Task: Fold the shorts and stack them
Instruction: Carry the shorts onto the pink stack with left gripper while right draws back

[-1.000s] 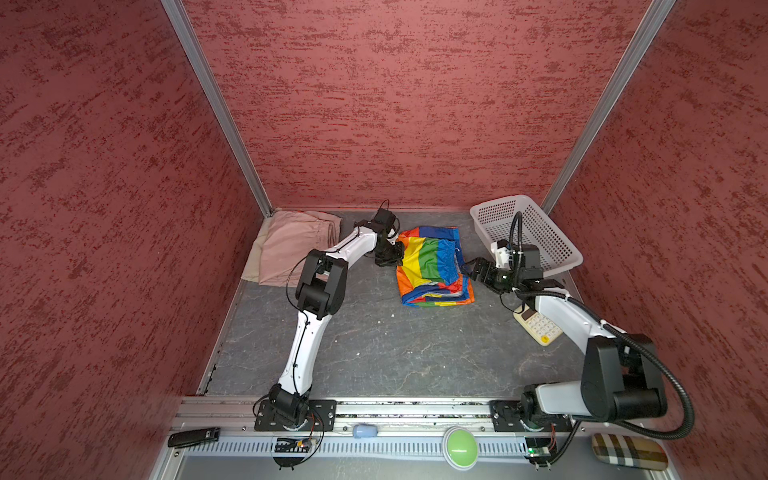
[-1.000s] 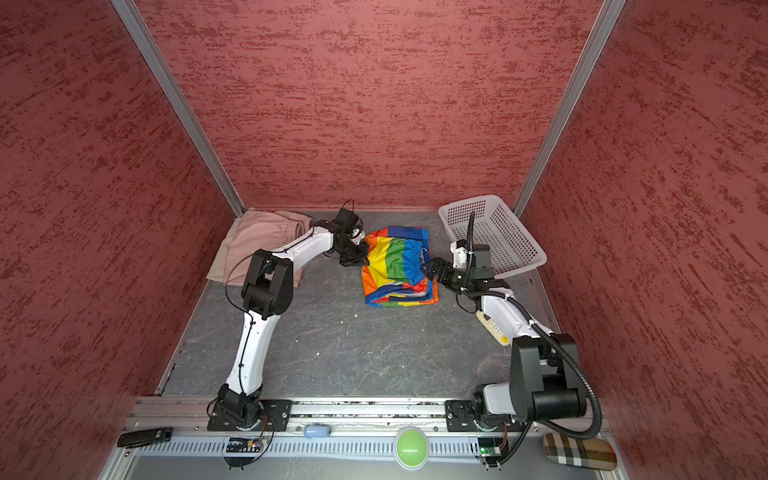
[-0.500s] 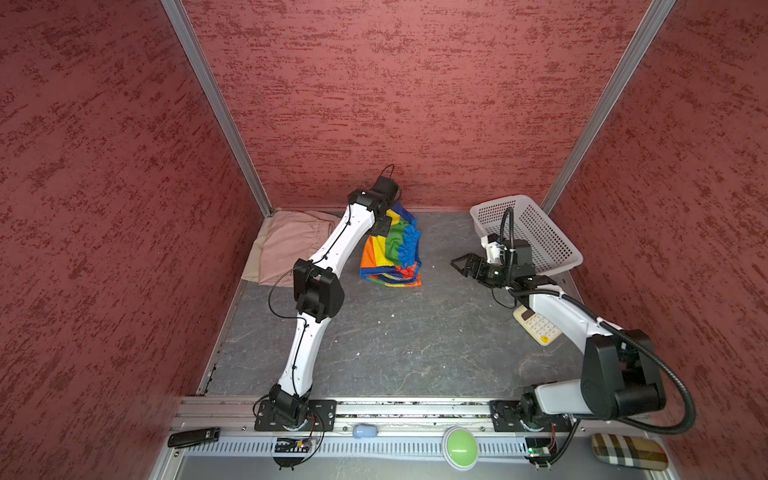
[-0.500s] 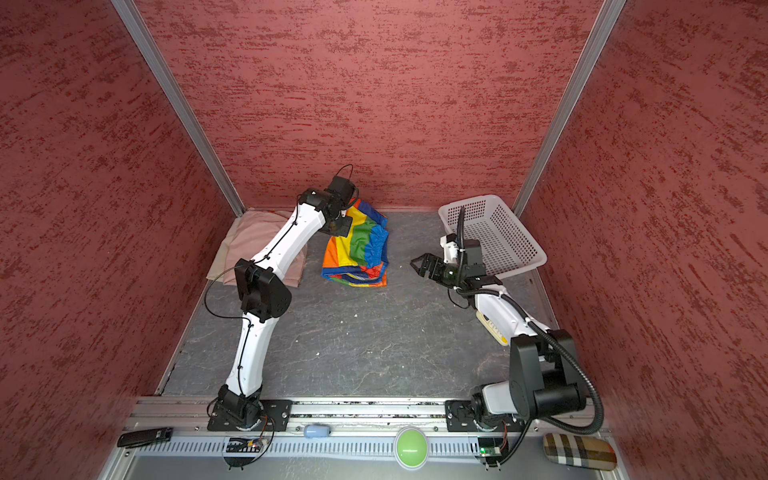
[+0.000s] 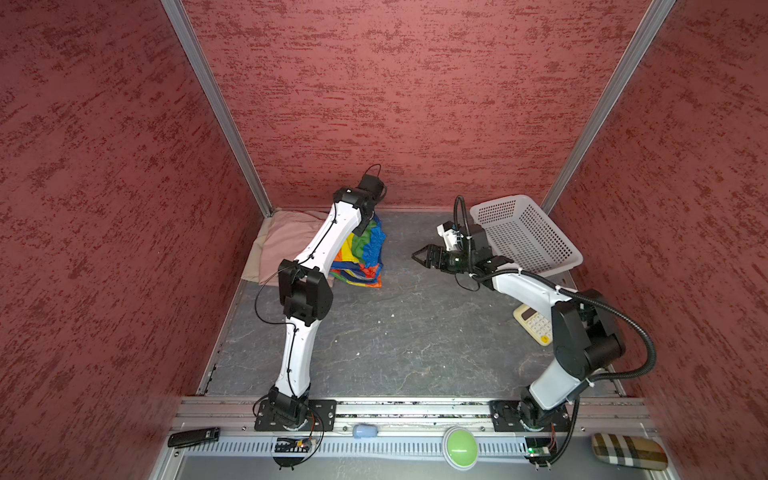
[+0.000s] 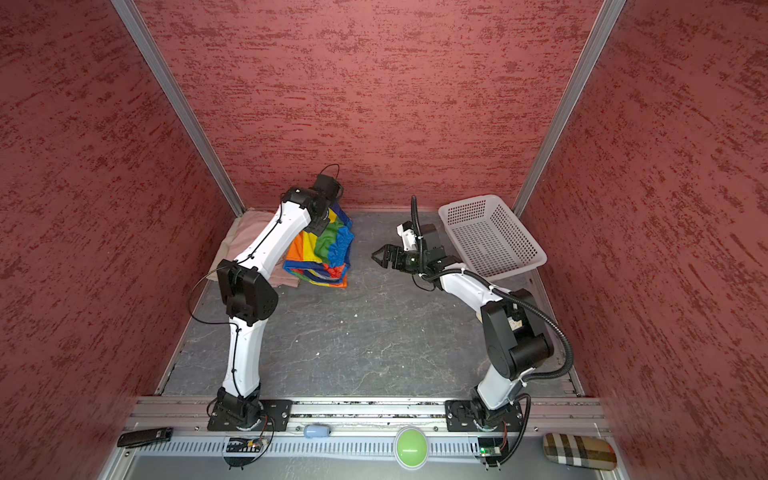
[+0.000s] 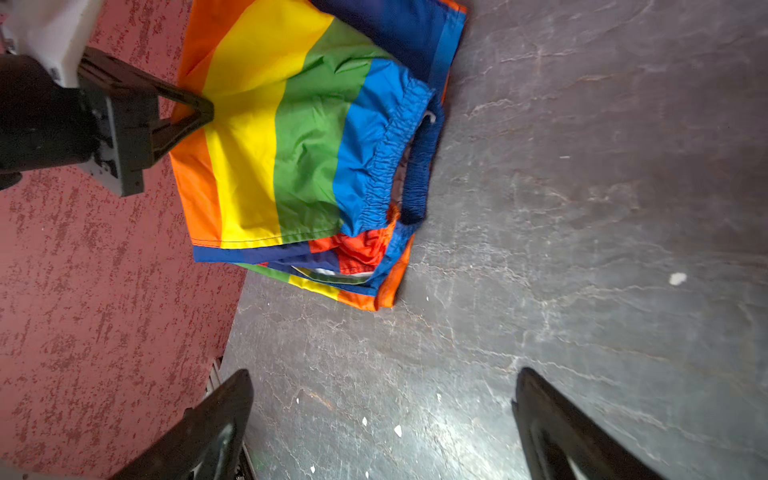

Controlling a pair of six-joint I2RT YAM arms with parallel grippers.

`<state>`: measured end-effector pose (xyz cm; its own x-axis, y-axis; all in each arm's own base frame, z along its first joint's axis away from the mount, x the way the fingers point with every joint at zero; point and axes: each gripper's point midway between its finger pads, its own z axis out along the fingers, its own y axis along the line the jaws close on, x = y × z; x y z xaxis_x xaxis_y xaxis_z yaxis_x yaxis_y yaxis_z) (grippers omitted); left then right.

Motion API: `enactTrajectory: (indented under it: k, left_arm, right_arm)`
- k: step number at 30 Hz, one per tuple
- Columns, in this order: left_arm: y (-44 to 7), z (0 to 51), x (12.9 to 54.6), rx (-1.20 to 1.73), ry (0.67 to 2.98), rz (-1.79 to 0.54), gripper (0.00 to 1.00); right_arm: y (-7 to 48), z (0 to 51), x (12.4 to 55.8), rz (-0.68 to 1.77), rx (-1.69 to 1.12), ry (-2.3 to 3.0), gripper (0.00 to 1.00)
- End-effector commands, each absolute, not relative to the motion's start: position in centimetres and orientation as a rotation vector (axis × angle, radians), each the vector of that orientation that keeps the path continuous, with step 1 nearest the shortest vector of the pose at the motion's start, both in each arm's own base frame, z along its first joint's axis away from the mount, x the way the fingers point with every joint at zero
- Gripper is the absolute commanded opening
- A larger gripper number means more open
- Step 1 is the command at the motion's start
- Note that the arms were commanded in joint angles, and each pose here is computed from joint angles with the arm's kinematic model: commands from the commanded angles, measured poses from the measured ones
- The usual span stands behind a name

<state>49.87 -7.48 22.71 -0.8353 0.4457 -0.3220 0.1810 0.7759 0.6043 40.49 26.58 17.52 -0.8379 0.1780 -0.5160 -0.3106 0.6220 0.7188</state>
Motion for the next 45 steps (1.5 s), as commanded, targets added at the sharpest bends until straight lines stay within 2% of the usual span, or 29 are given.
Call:
enactTrajectory:
  k: [1, 5, 10, 14, 18, 26, 33, 36, 45]
  left_arm:
    - [-5.0, 28.3, 50.5, 0.404, 2.376, 0.83, 0.0]
    - [-4.0, 30.3, 50.4, 0.37, 2.345, 0.802, 0.0]
    - [-1.0, 29.9, 50.4, 0.271, 2.388, 0.765, 0.0]
    - [-0.2, 30.6, 50.2, 0.185, 2.393, 0.633, 0.0]
    - [1.2, 31.8, 50.2, 0.152, 2.367, 0.615, 0.0]
    - [5.0, 31.9, 50.2, 0.067, 2.35, 0.426, 0.0]
    - [8.2, 26.5, 51.1, 0.024, 2.402, 0.282, 0.0]
    - [9.9, 23.3, 51.7, 0.046, 2.436, 0.289, 0.0]
    - [14.6, 18.6, 54.5, 0.026, 2.435, 0.308, 0.0]
  right_arm:
    - [28.0, 19.5, 41.8, 1.195, -0.153, 2.22, 0.99]
    - [28.9, 19.3, 42.6, 1.208, -0.176, 2.226, 0.99]
    - [29.9, 19.4, 43.5, 1.229, -0.194, 2.225, 0.99]
    - [30.3, 19.2, 43.8, 1.231, -0.2, 2.231, 0.99]
    - [30.5, 19.0, 44.0, 1.235, -0.196, 2.236, 0.99]
    - [31.5, 19.1, 44.7, 1.243, -0.215, 2.257, 0.99]
    - [32.6, 18.8, 45.4, 1.231, -0.239, 2.287, 0.99]
    - [33.1, 18.4, 45.5, 1.227, -0.248, 2.304, 0.99]
    - [33.6, 17.1, 44.8, 1.22, -0.248, 2.362, 0.99]
